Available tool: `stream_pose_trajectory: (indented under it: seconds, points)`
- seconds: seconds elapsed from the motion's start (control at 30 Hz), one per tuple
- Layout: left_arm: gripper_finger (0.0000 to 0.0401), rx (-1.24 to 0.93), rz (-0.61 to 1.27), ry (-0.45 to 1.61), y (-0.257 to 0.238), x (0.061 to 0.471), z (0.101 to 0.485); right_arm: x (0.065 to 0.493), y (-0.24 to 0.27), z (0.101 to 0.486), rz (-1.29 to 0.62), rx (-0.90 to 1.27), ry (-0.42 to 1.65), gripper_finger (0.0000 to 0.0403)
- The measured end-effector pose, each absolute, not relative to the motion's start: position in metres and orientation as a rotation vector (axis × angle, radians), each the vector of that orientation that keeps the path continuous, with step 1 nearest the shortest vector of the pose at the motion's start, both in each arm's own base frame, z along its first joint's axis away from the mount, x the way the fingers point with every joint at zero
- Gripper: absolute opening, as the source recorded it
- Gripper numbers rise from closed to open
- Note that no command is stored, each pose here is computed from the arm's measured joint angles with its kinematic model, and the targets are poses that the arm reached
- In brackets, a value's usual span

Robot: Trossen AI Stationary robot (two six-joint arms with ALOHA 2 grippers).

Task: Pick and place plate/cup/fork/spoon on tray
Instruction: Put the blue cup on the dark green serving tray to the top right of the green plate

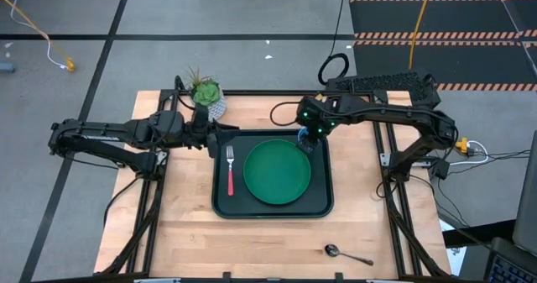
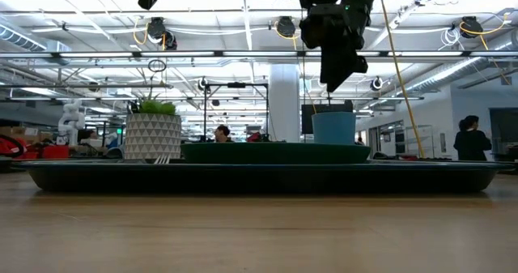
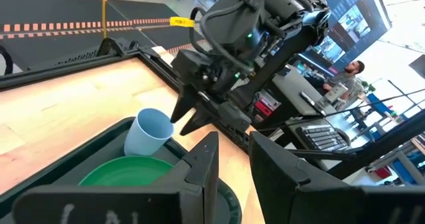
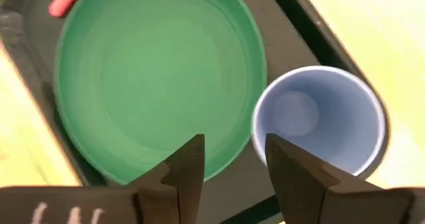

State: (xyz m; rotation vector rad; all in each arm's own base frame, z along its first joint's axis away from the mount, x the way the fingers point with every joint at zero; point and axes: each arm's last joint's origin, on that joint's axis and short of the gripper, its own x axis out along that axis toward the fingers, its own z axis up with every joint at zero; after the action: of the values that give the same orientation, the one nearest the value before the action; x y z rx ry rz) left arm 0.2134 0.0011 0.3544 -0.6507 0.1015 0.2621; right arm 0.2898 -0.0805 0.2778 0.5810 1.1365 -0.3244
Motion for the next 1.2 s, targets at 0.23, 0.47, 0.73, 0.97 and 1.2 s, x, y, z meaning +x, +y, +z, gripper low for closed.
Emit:
stream_pose_trajectory:
  seconds: [0.23,0.47,0.73,0.97,1.2]
  points:
    - [0.0086,-0.648,0.262,0.102,0.001,0.213,0.354,0.291,-0.081,0.281,-0.321,0.589,1.097,0.0155]
    - [0.0086,-0.650,0.262,0.102,0.001,0.213,0.354,0.288,-0.080,0.280,-0.318,0.578,1.131,0.0155]
    - [0.0086,-0.645,0.265,0.111,0.001,0.213,0.354,0.280,-0.078,0.286,-0.325,0.584,1.145,0.0155]
    - [0.0086,-0.631,0.275,0.145,0.001,0.213,0.350,0.268,-0.074,0.301,-0.323,0.575,1.097,0.0155]
    - [0.0086,-0.624,0.281,0.146,0.002,0.213,0.350,0.275,-0.080,0.297,-0.391,0.540,1.068,0.0155]
